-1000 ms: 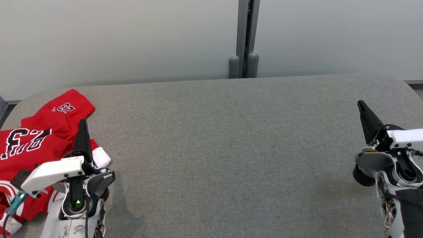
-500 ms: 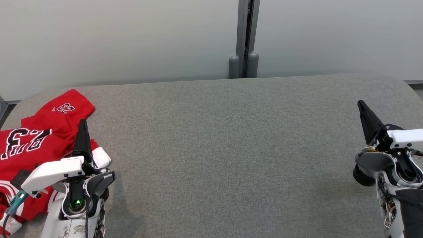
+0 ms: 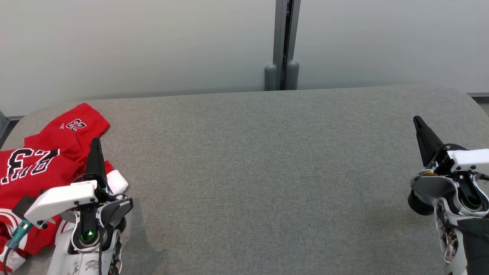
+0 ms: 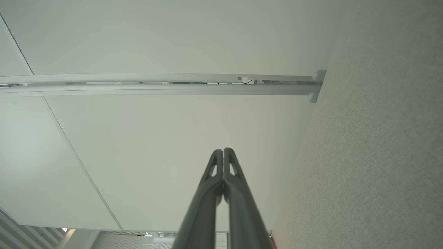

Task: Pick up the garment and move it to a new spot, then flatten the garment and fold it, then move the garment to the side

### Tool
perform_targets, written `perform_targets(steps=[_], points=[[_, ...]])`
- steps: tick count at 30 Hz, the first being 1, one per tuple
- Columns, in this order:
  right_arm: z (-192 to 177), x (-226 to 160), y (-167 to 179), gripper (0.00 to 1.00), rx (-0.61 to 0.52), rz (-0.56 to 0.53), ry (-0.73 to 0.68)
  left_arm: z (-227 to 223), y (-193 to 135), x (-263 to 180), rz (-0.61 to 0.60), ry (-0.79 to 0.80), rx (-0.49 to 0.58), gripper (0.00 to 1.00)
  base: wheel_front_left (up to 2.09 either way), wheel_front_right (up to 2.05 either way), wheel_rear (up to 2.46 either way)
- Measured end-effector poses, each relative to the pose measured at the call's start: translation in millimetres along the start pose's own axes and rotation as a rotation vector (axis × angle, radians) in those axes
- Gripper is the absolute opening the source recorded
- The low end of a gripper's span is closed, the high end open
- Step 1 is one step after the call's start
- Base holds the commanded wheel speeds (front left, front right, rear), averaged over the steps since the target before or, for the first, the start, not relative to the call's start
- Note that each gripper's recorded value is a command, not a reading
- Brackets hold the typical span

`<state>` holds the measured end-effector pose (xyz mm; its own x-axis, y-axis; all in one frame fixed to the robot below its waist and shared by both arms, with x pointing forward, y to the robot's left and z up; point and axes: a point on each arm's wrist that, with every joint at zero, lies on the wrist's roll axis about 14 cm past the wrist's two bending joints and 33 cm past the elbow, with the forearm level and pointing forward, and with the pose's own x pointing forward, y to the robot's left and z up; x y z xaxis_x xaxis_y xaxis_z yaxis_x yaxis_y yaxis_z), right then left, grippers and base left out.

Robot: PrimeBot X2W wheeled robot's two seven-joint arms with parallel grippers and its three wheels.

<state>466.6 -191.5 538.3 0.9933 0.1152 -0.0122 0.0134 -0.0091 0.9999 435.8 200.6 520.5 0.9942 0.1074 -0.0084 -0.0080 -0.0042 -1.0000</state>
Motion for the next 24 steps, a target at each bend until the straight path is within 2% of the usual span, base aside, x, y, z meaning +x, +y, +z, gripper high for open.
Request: perform_targets(steps=[2, 3, 9, 18, 24], points=[[0, 0, 0, 0.0, 0.0, 0.0, 0.0, 0, 0, 0, 0.0, 0.0, 0.0, 0.0, 0.0, 0.0, 0.0], [-1, -1, -3, 1.0, 0.002, -0.007, 0.002, 0, 2, -1, 0.007, 0.0, 0.0, 1.0, 0.0, 0.0, 0.0], [-11, -23, -53, 1.0, 0.039, -0.13, 0.005, 0, 49, -24, 0.135, -0.002, 0.0, 1.0, 0.0, 0.0, 0.0], [-13, -21, -38, 1.0, -0.008, -0.079, -0.016, -1, 36, -22, 0.095, -0.011, 0.007, 1.0, 0.0, 0.0, 0.0], [-16, -22, -32, 1.0, -0.046, -0.056, -0.028, 2, 27, -21, 0.062, -0.016, 0.07, 1.0, 0.0, 0.0, 0.0]])
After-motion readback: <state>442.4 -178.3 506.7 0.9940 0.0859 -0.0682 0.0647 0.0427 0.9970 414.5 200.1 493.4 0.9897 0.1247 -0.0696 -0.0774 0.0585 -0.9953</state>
